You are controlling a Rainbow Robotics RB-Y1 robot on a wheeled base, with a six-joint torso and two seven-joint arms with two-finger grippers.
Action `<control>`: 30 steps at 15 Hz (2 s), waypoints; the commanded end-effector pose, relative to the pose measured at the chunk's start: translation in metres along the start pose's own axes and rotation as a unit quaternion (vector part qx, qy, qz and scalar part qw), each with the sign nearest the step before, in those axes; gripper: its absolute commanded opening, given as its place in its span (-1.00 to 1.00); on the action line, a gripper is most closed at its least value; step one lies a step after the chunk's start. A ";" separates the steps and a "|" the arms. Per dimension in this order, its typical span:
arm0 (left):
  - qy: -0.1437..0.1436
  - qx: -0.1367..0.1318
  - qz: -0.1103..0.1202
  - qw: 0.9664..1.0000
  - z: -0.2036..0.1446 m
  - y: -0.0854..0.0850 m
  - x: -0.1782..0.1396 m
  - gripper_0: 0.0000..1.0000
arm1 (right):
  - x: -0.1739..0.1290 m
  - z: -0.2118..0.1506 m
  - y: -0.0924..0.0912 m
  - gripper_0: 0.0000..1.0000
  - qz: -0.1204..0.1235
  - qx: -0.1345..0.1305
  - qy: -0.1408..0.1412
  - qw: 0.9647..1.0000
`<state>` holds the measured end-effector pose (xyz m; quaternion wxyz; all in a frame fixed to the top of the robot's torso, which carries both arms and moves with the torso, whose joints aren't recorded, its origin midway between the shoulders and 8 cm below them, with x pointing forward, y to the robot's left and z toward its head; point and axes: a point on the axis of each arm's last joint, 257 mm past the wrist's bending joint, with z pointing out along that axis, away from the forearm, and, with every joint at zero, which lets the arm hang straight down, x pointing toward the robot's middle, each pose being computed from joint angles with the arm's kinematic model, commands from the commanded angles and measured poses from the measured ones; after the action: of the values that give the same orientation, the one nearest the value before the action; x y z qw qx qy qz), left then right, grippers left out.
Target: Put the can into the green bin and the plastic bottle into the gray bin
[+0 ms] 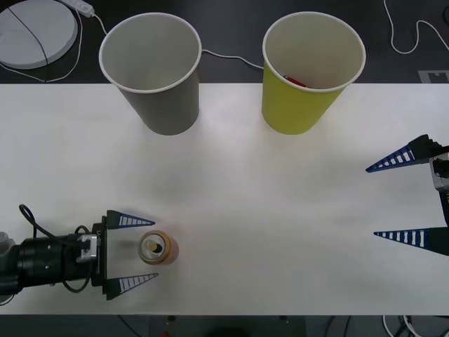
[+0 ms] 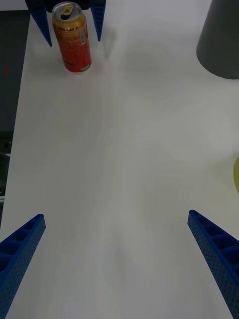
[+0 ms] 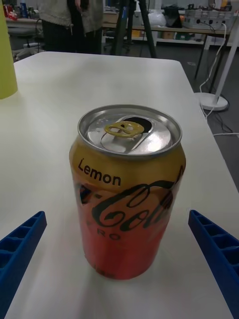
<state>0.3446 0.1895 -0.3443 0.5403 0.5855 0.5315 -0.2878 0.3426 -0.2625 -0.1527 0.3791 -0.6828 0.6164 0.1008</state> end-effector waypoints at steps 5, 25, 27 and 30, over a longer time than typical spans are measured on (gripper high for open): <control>-0.020 -0.016 -0.006 1.000 0.028 0.002 -0.006 1.00 | 0.000 0.000 0.000 1.00 0.000 0.000 0.000 1.000; -0.011 -0.020 -0.012 1.000 0.014 0.015 -0.007 -1.00 | 0.000 0.000 0.000 1.00 0.000 0.000 0.000 1.000; 0.006 -0.012 -0.024 1.000 0.001 0.021 -0.007 -1.00 | 0.000 0.000 0.000 1.00 0.000 0.000 0.000 1.000; 0.055 0.003 -0.021 0.998 -0.030 0.039 -0.007 -1.00 | 0.000 0.000 0.000 1.00 0.000 0.000 0.000 1.000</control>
<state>0.3699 0.2142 -0.3212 0.5111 0.5846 0.5673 -0.2743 0.3426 -0.2625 -0.1527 0.3791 -0.6828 0.6164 0.1008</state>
